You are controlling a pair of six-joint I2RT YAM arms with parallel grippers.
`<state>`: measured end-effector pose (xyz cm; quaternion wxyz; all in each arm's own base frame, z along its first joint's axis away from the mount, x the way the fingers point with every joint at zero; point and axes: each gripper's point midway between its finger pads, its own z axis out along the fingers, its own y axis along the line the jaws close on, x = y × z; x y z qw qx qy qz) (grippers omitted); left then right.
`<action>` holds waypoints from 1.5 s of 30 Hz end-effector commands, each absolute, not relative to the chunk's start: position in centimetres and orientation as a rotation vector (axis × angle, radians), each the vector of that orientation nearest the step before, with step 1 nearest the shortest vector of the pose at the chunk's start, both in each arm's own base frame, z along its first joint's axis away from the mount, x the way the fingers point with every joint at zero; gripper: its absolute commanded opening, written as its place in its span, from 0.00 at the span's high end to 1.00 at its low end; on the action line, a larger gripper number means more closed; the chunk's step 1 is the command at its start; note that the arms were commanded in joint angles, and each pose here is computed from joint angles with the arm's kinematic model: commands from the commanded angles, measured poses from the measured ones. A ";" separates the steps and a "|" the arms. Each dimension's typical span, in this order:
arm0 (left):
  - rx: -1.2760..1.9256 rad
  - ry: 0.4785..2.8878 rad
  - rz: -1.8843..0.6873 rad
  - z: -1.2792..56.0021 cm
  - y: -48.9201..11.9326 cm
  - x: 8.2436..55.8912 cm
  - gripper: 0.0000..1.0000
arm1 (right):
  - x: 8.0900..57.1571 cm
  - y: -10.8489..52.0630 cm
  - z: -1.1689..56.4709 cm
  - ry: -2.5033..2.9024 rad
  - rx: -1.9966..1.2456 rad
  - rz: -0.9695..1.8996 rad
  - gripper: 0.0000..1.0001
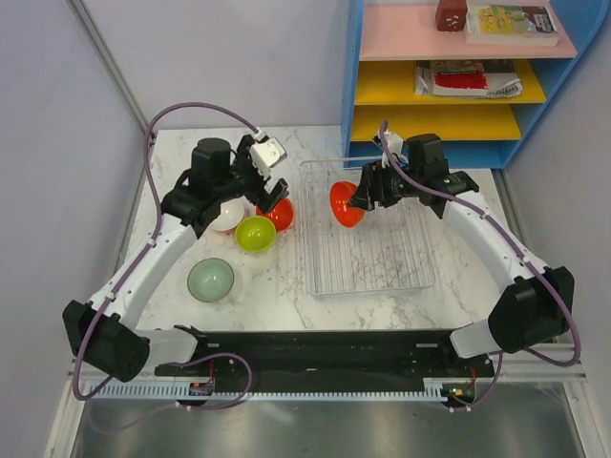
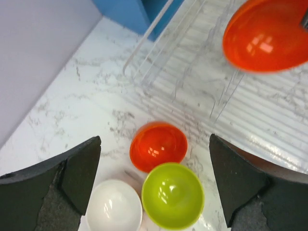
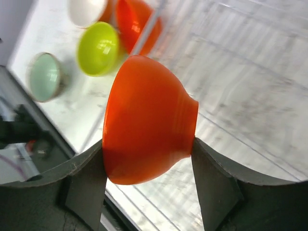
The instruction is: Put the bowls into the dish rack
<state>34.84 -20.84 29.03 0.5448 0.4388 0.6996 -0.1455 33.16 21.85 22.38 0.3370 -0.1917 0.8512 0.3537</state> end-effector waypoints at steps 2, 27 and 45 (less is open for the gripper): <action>1.059 1.842 -0.224 22.5 -17.3 34.6 0.00 | 33.3 15.1 21.9 2.275 -0.575 0.374 1.00; 1.133 1.945 -0.073 13.0 -12.2 39.1 0.00 | 31.8 9.0 16.6 2.338 -0.771 -0.437 1.00; 1.467 1.903 -0.103 7.6 -11.6 39.9 0.16 | 31.7 9.1 15.1 2.326 -0.845 -0.576 1.00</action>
